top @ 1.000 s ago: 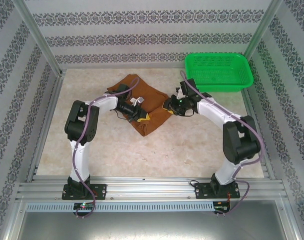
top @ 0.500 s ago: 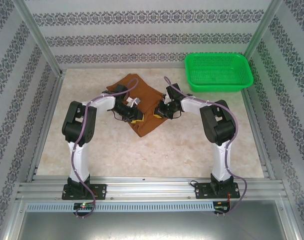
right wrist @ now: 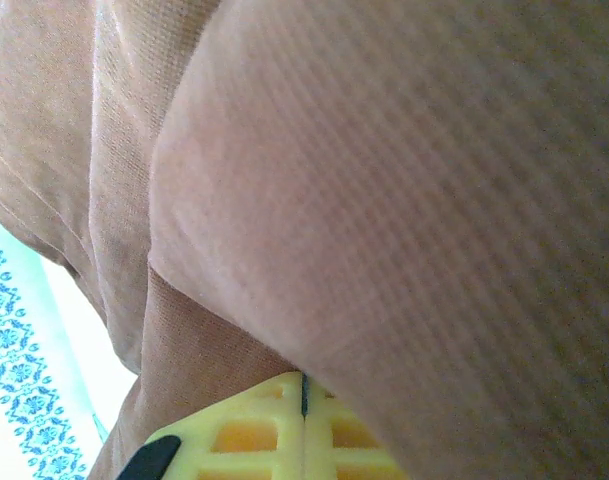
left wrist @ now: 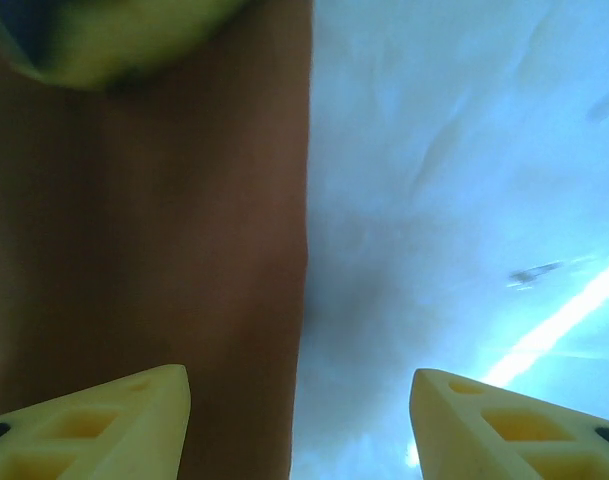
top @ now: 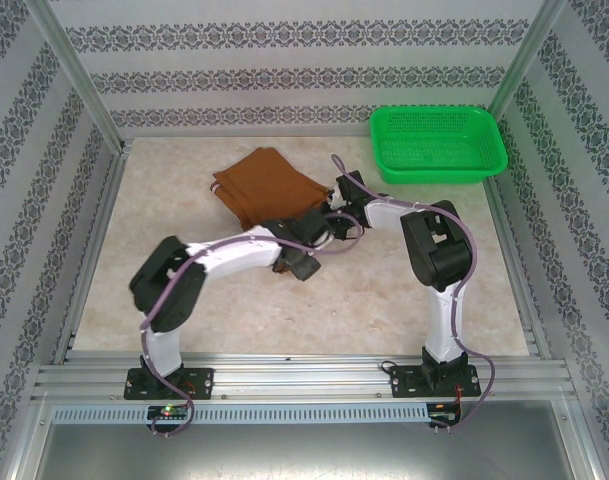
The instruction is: Roll up the long pants
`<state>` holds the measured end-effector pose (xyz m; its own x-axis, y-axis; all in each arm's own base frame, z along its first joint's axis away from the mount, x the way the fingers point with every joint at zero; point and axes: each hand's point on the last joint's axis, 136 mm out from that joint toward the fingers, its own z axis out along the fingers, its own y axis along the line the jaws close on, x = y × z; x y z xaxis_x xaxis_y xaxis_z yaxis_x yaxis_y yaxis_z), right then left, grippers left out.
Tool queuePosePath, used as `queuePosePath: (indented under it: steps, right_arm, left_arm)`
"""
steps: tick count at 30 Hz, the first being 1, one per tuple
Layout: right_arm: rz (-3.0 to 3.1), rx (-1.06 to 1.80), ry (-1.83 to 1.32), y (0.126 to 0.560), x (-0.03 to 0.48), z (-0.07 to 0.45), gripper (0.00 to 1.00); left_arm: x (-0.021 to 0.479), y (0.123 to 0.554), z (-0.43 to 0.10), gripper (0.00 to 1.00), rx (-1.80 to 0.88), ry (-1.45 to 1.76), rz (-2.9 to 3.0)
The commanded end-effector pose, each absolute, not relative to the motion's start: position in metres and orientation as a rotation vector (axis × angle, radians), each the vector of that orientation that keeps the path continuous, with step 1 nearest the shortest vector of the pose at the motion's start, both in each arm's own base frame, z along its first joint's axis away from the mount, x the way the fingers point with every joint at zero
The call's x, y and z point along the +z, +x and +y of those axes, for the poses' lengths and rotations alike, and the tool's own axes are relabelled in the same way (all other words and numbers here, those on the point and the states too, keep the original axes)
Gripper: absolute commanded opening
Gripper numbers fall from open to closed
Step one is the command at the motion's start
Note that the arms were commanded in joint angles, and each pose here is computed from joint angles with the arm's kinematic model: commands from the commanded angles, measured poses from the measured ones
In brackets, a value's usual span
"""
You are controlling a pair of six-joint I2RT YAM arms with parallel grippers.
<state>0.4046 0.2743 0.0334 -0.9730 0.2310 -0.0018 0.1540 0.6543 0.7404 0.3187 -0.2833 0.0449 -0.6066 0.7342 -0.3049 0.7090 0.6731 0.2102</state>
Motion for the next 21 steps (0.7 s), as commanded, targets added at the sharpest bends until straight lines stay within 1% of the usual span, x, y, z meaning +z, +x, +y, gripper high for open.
queuePosePath:
  steps: [1, 7, 9, 10, 12, 14, 19, 21]
  right_arm:
    - [2.899, 1.153, 0.465, 0.376, -0.006, 0.259, 0.0]
    - [2.878, 1.199, 0.471, 0.377, -0.006, 0.262, 0.0]
    - [2.877, 1.204, 0.469, 0.378, -0.006, 0.263, 0.0]
    - [2.875, 1.207, 0.468, 0.379, -0.006, 0.264, 0.0]
    - [2.875, 1.22, 0.462, 0.381, -0.006, 0.266, 0.0]
    - [2.877, 1.23, 0.456, 0.382, -0.004, 0.268, 0.0]
    - [2.873, 1.23, 0.446, 0.385, -0.001, 0.269, 0.0]
    - [2.874, 1.231, 0.445, 0.385, -0.001, 0.269, 0.0]
  left_arm:
    - [0.04, 0.332, -0.251, 0.61, 0.417, 1.203, 2.461]
    - [0.041, 0.355, -0.231, 0.63, 0.679, 1.24, 2.371]
    - [0.039, 0.364, -0.226, 0.64, 0.724, 1.235, 2.352]
    - [0.037, 0.367, -0.223, 0.69, 0.732, 1.232, 2.362]
    - [0.03, 0.374, -0.218, 0.74, 0.747, 1.223, 2.38]
    - [0.025, 0.379, -0.215, 0.74, 0.756, 1.218, 2.391]
    - [-0.002, 0.384, -0.204, 0.75, 0.65, 1.196, 2.546]
    - [-0.015, 0.383, -0.199, 0.73, 0.611, 1.193, 2.62]
